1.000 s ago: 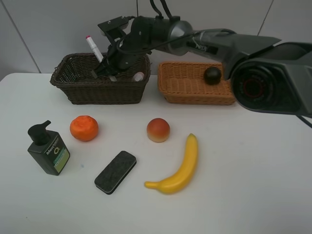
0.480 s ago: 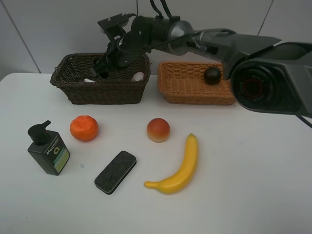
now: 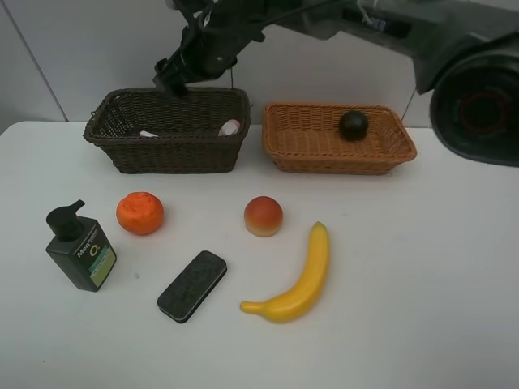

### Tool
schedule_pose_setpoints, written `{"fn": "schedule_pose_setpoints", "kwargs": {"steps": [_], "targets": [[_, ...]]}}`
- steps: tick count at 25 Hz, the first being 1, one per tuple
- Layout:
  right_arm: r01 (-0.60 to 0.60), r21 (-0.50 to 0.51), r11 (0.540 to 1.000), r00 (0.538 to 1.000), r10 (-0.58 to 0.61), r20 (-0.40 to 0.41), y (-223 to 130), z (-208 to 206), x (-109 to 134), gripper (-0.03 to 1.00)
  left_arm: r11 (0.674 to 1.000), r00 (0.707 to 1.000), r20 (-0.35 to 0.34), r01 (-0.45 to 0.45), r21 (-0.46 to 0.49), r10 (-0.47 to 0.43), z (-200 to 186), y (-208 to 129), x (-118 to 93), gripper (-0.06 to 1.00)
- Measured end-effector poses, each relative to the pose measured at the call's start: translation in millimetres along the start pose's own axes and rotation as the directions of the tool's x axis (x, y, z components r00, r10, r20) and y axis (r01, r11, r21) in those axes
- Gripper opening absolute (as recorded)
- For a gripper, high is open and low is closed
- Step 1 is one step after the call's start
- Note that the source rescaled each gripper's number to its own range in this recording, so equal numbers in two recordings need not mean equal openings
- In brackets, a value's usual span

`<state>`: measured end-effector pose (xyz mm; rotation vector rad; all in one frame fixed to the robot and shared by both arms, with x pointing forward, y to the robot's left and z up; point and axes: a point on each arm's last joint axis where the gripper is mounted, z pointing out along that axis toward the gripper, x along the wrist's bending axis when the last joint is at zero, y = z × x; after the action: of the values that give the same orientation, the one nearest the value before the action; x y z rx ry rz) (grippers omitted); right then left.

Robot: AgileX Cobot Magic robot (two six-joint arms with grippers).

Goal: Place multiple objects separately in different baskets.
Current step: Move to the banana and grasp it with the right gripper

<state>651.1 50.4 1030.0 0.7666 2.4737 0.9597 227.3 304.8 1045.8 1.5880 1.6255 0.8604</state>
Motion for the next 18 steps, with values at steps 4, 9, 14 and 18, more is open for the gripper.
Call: {"fn": "schedule_pose_setpoints", "kwargs": {"steps": [4,9,14,18], "targets": [[-0.176,0.131,0.976,0.983,0.168,0.071,7.2,-56.2,-8.0,0.96,1.000,1.000,0.000,0.000,0.000,0.000,0.0,0.0,0.0,0.99],[-0.449,0.184,0.874,0.877,0.392,0.278,3.7,-110.5,-19.6,0.96,1.000,1.000,0.000,0.000,0.000,0.000,0.0,0.0,0.0,0.99],[-0.676,0.155,0.721,0.719,0.598,0.354,-14.8,-132.4,-17.9,0.96,1.000,1.000,0.000,0.000,0.000,0.000,0.0,0.0,0.0,0.99],[-0.758,0.218,0.614,0.638,0.631,0.441,-51.2,-128.2,-9.9,0.96,1.000,1.000,0.000,0.000,0.000,0.000,0.0,0.0,0.0,0.99]]}}
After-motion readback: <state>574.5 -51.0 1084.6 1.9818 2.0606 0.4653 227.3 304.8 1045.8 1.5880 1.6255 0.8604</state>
